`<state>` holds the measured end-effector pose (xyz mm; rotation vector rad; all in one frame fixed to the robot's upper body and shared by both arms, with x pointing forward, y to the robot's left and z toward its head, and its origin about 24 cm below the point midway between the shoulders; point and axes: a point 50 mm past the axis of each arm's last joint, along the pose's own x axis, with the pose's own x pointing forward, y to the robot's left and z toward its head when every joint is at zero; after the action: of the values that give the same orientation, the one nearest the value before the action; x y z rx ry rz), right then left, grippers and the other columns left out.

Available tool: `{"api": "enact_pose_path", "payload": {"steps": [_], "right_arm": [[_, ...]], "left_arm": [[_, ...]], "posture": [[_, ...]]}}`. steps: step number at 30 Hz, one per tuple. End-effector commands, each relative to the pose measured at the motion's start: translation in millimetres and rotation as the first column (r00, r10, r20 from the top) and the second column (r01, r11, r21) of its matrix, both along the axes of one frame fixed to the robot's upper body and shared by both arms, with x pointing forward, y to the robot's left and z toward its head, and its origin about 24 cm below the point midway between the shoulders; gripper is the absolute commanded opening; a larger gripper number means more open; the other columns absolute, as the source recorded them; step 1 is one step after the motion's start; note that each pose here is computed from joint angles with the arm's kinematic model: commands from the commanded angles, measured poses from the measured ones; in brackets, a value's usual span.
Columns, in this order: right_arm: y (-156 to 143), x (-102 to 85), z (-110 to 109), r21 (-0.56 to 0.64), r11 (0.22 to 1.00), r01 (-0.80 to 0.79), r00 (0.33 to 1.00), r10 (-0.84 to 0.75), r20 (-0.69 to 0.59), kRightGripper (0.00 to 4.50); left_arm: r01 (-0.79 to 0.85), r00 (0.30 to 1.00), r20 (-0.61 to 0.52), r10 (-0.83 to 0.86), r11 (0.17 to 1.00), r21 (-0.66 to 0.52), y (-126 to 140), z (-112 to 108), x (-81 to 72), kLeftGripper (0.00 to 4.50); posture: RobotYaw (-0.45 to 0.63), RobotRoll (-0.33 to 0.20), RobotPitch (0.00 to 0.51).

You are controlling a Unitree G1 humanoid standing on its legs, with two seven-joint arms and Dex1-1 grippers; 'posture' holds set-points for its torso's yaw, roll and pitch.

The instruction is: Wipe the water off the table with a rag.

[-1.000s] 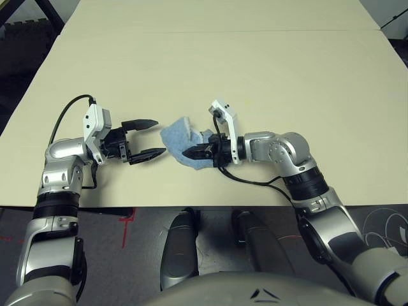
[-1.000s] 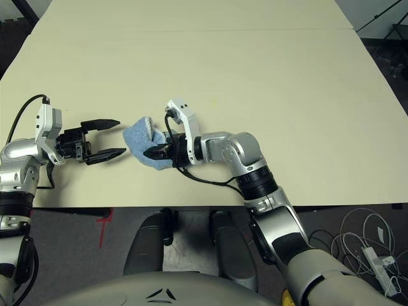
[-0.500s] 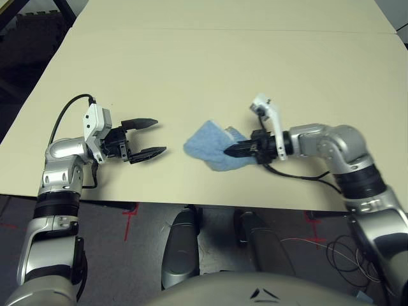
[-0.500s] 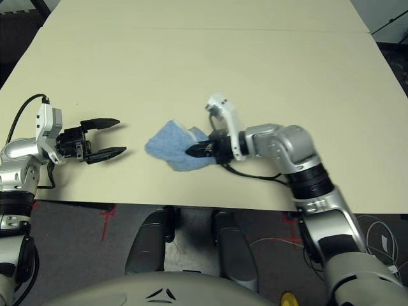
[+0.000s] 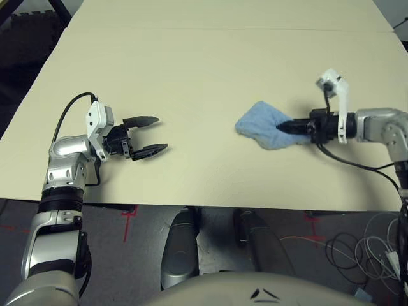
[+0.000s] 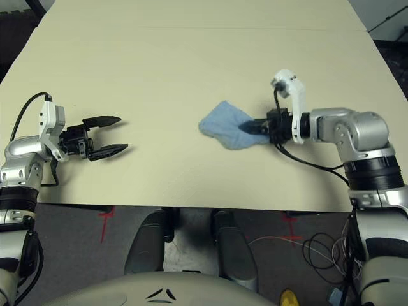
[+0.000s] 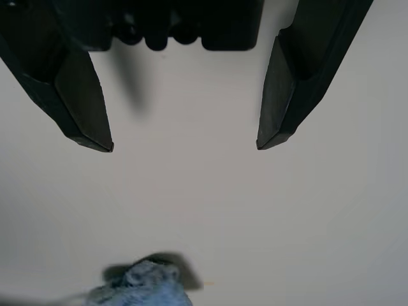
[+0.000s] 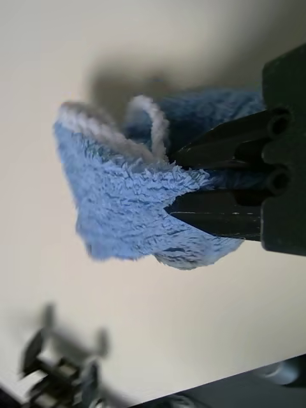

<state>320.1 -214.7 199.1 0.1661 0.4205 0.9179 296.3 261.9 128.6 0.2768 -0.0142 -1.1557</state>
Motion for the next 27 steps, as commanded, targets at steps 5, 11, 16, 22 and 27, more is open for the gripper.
{"api": "enact_pose_path", "payload": {"steps": [5, 11, 16, 22, 27], "right_arm": [[-51, 11.9, 43, 0.024, 0.978, 0.208, 0.97, -0.209, 0.122, 0.05], [-87, 14.6, 35, -0.05, 0.939, 0.34, 0.937, -0.334, 0.107, 0.05], [-110, 14.9, 3, -0.153, 0.883, 0.445, 0.896, -0.439, 0.07, 0.05], [-128, 12.7, -33, -0.276, 0.798, 0.535, 0.838, -0.542, 0.059, 0.78], [-133, 13.6, -40, -0.382, 0.746, 0.546, 0.832, -0.536, 0.143, 2.58]], "left_arm": [[0.014, 1.0, -0.017, -0.014, 1.0, 0.013, -2, -6, 3.0, 4.5], [0.017, 1.0, -0.013, -0.017, 1.0, 0.009, -3, -7, 4.0, 4.5], [0.017, 1.0, -0.012, -0.016, 1.0, 0.007, -2, -7, 3.1, 4.5], [0.015, 1.0, -0.016, -0.015, 1.0, 0.009, -1, -8, 1.2, 4.5], [0.012, 1.0, -0.018, -0.012, 1.0, 0.006, -1, -7, 1.1, 4.5]], "posture": [[0.12, 0.0, 0.226], [0.11, 0.0, 0.222], [0.12, 0.0, 0.221], [0.12, 0.0, 0.226], [0.12, 0.0, 0.23]]}}
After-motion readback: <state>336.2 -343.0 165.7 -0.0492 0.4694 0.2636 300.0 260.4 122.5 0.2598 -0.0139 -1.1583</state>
